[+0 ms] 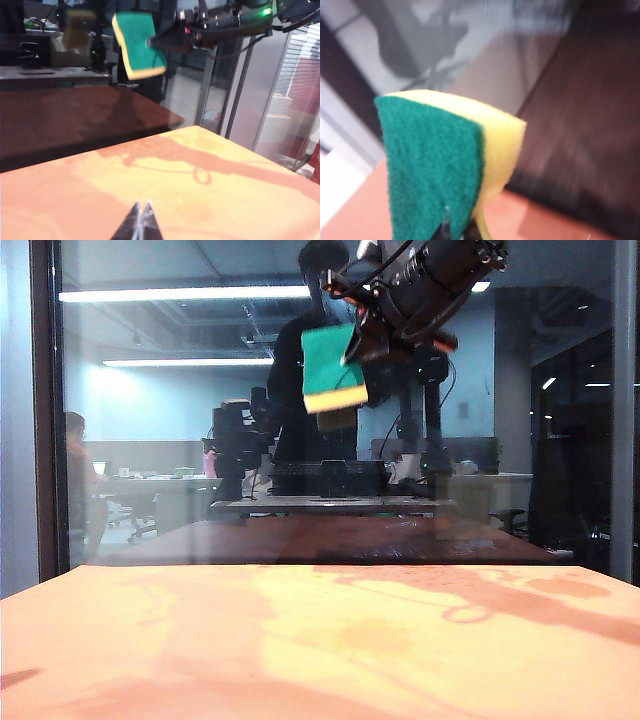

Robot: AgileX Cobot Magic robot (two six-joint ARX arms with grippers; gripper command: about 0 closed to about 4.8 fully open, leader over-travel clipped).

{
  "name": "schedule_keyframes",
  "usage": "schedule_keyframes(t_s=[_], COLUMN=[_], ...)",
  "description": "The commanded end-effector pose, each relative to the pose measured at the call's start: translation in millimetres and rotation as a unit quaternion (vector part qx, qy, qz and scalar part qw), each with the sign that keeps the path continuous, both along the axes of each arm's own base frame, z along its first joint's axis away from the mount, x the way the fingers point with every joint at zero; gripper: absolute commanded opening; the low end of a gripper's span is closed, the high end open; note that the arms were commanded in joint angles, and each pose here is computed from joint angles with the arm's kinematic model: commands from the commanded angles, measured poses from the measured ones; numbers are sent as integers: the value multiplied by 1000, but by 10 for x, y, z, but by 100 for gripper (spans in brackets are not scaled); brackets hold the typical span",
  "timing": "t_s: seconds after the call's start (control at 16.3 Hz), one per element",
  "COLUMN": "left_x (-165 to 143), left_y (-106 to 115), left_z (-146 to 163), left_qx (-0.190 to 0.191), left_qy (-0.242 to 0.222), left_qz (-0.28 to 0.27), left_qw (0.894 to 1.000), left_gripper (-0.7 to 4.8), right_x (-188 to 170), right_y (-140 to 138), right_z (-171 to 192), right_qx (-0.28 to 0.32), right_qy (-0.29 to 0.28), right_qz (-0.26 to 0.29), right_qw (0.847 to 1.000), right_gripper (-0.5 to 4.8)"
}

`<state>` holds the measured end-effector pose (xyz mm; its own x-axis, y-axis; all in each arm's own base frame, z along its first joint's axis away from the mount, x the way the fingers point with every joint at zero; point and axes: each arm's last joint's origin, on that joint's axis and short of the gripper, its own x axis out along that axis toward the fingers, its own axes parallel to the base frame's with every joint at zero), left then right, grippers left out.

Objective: Pick up the sponge from the table, wipe the water off the glass, and finally place the sponge back on the table.

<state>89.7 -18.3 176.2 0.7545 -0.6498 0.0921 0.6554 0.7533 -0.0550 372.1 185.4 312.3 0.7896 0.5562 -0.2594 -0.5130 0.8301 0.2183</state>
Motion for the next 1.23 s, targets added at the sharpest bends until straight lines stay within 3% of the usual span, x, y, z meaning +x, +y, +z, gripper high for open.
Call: schedule_keyframes(t_s=[0.06, 0.43, 0.74, 1.04, 1.23], left_x=[-3, 10, 14, 14, 14], left_y=[1, 18, 22, 22, 22], left_z=[25, 26, 26, 23, 23], left_qx=[-1, -2, -3, -3, -3], left_qy=[-7, -10, -10, -10, -10], left_qz=[2, 39, 47, 48, 48], left_qw=[1000, 999, 999, 999, 999], left_gripper=[-6, -6, -6, -6, -6], right_x=[114, 352, 783, 1095, 1152], right_y=[-97, -410, -444, -364, -347], right_z=[117, 122, 343, 340, 164], right_qx=[25, 49, 63, 44, 16], right_qy=[-68, -133, -169, -152, -111], right_qz=[-16, -55, -38, -34, -31], right_qw=[997, 988, 983, 987, 993], right_gripper=[-9, -9, -9, -9, -9])
